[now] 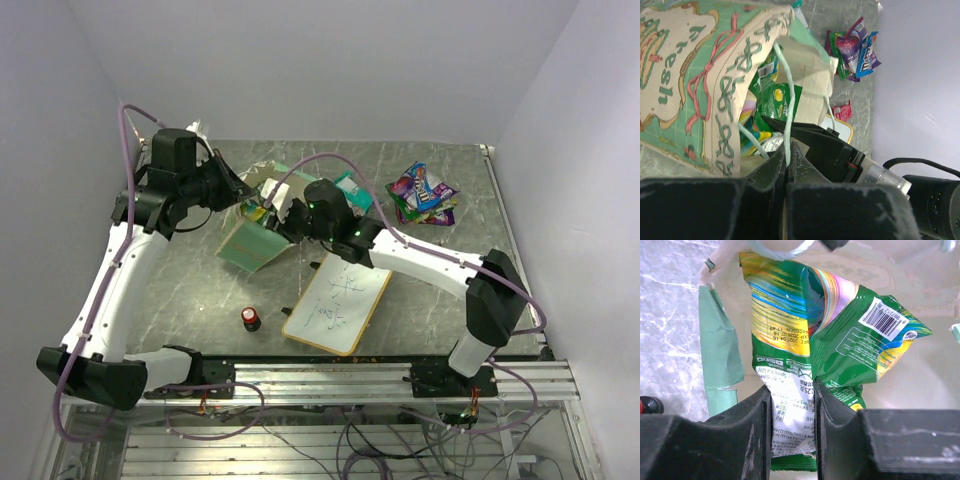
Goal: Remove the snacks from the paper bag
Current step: Take out the snack from the paper bag.
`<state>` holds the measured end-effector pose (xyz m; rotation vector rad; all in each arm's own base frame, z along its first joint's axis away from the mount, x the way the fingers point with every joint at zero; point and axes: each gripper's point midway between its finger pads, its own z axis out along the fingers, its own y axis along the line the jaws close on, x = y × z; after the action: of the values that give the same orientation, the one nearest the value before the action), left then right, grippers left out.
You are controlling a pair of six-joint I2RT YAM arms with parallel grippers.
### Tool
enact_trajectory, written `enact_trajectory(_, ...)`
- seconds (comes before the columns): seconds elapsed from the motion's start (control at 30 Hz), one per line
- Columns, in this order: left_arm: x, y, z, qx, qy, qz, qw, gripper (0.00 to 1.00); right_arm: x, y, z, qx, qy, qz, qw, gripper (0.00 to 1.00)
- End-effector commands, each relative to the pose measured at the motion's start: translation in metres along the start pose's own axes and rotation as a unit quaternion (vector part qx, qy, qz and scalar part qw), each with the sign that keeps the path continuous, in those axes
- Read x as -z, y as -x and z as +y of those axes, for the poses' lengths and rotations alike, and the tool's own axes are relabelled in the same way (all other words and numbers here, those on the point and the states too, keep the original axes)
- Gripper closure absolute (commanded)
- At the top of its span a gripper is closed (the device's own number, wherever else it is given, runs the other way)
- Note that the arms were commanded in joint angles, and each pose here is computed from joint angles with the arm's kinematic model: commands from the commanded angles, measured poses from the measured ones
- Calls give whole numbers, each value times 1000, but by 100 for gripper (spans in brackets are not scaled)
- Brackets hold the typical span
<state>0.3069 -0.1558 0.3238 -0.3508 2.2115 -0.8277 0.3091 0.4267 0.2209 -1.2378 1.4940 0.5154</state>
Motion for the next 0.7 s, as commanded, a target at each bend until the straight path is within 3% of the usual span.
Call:
enact_trajectory(0.0,14,24,-16,-12,-19,-37,999,93,18,28,-7,8,-2,-21,1000,100)
enact_trajectory(0.2,17,40,-10,-2,-1,-59,998,93,50,41,-11,16,-4,-11,1000,100)
enact_trajectory(0.57,8,44,30,49,72,-62,994,93,102,112,-64,16,-98,-25,995,100)
enact_trajectory(0.67,8,50,39,52,90,-65,992,93,125,124,-88,-4,-157,-25,987,100)
